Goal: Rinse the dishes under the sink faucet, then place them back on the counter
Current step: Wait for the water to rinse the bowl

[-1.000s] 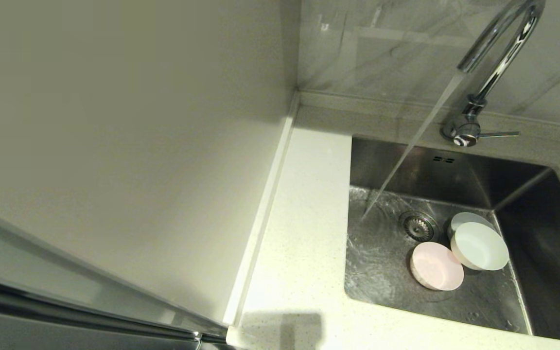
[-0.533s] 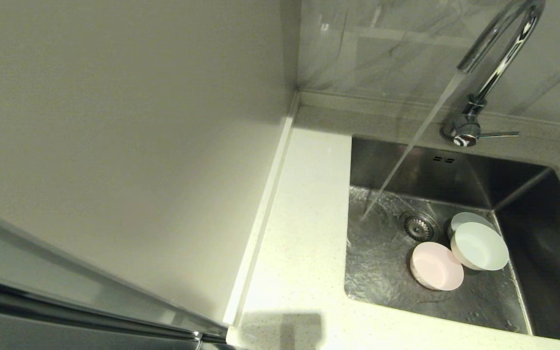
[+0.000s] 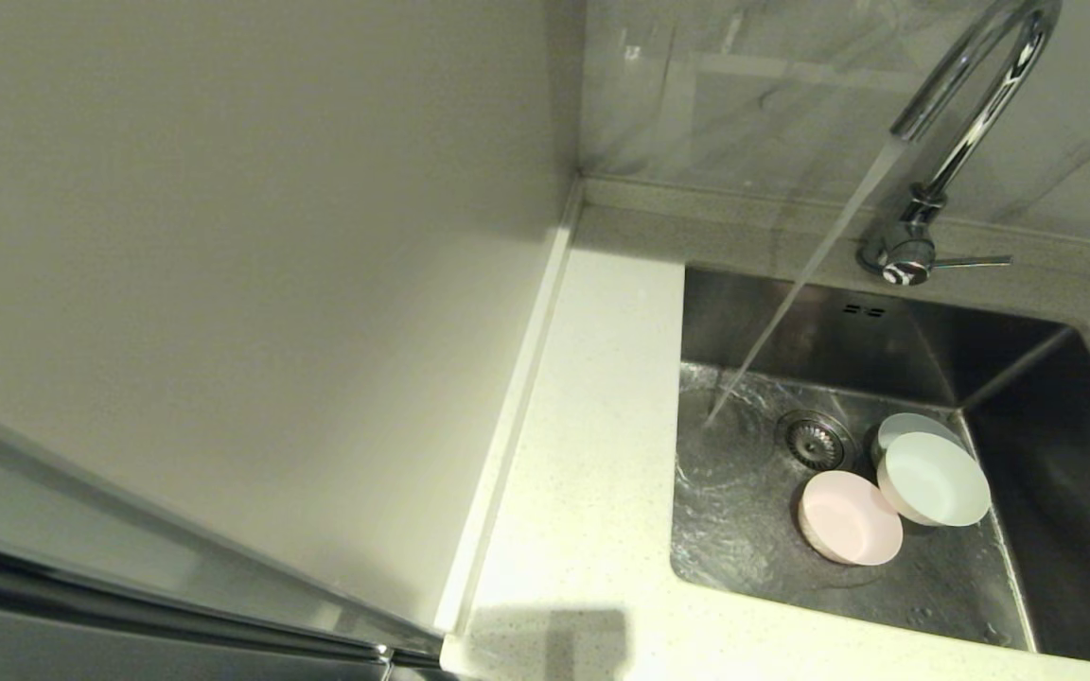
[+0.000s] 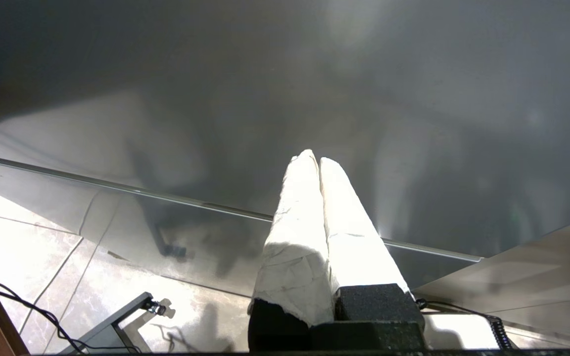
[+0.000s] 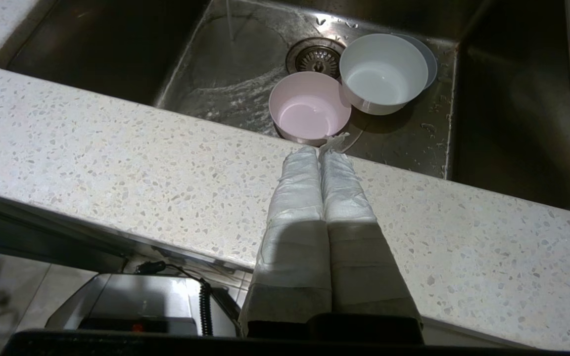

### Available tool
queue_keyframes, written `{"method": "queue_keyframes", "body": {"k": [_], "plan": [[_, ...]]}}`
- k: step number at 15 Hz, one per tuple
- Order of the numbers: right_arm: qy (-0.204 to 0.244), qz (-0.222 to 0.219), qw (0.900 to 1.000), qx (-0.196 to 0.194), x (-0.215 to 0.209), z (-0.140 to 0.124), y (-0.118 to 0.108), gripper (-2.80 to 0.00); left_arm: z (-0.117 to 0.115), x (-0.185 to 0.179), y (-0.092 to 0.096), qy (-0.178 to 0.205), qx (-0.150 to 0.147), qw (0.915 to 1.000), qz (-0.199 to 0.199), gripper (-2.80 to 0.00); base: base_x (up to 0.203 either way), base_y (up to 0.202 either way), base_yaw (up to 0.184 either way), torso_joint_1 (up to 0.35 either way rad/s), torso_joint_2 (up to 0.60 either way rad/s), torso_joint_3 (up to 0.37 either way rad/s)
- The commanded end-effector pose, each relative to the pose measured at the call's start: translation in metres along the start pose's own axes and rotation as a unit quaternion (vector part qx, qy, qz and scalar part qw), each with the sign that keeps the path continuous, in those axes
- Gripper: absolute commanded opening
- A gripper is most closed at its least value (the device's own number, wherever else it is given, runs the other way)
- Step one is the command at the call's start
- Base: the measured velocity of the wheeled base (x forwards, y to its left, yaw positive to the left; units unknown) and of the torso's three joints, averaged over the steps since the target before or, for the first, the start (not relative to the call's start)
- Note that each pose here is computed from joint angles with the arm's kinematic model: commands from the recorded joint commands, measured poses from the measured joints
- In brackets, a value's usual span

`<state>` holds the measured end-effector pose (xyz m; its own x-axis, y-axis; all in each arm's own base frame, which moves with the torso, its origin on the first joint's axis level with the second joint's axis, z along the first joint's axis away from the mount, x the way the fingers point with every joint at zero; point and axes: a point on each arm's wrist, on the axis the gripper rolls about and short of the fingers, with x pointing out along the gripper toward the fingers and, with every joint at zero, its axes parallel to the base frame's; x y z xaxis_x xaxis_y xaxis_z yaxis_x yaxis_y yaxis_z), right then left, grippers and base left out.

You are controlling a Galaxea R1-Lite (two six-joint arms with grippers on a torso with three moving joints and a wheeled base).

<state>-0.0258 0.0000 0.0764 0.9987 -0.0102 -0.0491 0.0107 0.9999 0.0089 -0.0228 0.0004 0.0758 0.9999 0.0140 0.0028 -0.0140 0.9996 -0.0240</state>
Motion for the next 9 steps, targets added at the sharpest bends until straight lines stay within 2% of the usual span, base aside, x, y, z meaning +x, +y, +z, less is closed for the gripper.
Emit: {"method": "queue_keyframes", "body": {"k": [1,9], "plan": [[0.001,0.0,1.0,0.0,0.0,0.0,0.0,-2.8,-0.0001,-0.0003,0.0,-0.002,0.0,1.0,0.0,-2.8,0.0,0.0,0.0,0.0,0.0,0.0],[0.001,0.0,1.0,0.0,0.0,0.0,0.0,-2.8,0.0,-0.0002,0.0,-0.002,0.0,1.0,0.001,-2.8,0.0,0.0,0.0,0.0,0.0,0.0]]}}
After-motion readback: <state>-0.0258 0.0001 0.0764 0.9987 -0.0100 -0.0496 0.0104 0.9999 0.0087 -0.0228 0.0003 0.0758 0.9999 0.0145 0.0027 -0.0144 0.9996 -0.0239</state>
